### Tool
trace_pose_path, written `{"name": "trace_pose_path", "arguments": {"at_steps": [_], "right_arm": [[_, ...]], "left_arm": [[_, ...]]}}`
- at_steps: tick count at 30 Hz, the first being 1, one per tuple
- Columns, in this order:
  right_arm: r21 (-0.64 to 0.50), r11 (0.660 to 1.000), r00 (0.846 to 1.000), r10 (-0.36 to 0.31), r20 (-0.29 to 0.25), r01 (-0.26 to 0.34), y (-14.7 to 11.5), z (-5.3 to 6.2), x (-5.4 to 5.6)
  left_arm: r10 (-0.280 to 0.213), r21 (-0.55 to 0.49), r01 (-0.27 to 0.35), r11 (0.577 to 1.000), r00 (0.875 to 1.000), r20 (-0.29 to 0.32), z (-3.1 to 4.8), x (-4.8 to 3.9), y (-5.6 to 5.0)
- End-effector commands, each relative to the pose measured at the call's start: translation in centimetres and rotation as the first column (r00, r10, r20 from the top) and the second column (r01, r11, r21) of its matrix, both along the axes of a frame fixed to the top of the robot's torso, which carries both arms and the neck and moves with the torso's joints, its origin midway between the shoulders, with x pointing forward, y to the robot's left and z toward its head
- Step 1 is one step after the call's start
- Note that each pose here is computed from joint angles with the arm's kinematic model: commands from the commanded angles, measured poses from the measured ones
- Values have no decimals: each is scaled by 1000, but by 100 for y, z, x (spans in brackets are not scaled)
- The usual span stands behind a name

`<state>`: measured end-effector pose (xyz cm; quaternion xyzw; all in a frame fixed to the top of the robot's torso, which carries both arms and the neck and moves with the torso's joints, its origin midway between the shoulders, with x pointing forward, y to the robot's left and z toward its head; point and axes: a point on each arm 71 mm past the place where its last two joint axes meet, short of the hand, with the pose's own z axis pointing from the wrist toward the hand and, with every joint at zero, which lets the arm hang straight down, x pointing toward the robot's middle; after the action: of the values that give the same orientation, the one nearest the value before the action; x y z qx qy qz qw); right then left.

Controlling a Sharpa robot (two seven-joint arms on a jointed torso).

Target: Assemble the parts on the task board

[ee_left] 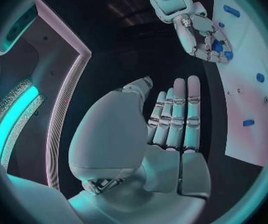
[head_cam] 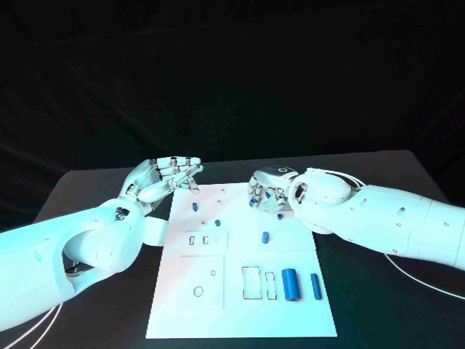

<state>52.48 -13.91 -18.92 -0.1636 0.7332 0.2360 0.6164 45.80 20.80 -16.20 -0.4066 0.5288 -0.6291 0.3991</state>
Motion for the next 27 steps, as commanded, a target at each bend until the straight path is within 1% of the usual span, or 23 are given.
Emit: {"name": "trace_pose_path", "arguments": {"at_steps": [1, 8, 13, 20, 27], "right_arm": [[49, 999, 999, -15, 38, 13, 45, 41, 10], [115, 993, 994, -41, 106, 29, 178, 103, 56], [153, 987, 988, -61, 140, 39, 291, 122, 113], [179, 982, 984, -85, 157, 56, 420, 65, 156], [183, 981, 984, -92, 152, 63, 492, -4, 181]], "left_arm": [[-18, -10, 18, 1000, 1000, -4, 6, 2, -14], [-5, -5, 5, 1000, 1000, -4, -5, 27, 26], [-2, -4, 2, 1000, 1000, -4, -8, 36, 36], [-1, -3, 1, 1000, 1000, -4, -10, 41, 40], [-8, -6, 8, 1000, 1000, -5, -10, 41, 20]]}}
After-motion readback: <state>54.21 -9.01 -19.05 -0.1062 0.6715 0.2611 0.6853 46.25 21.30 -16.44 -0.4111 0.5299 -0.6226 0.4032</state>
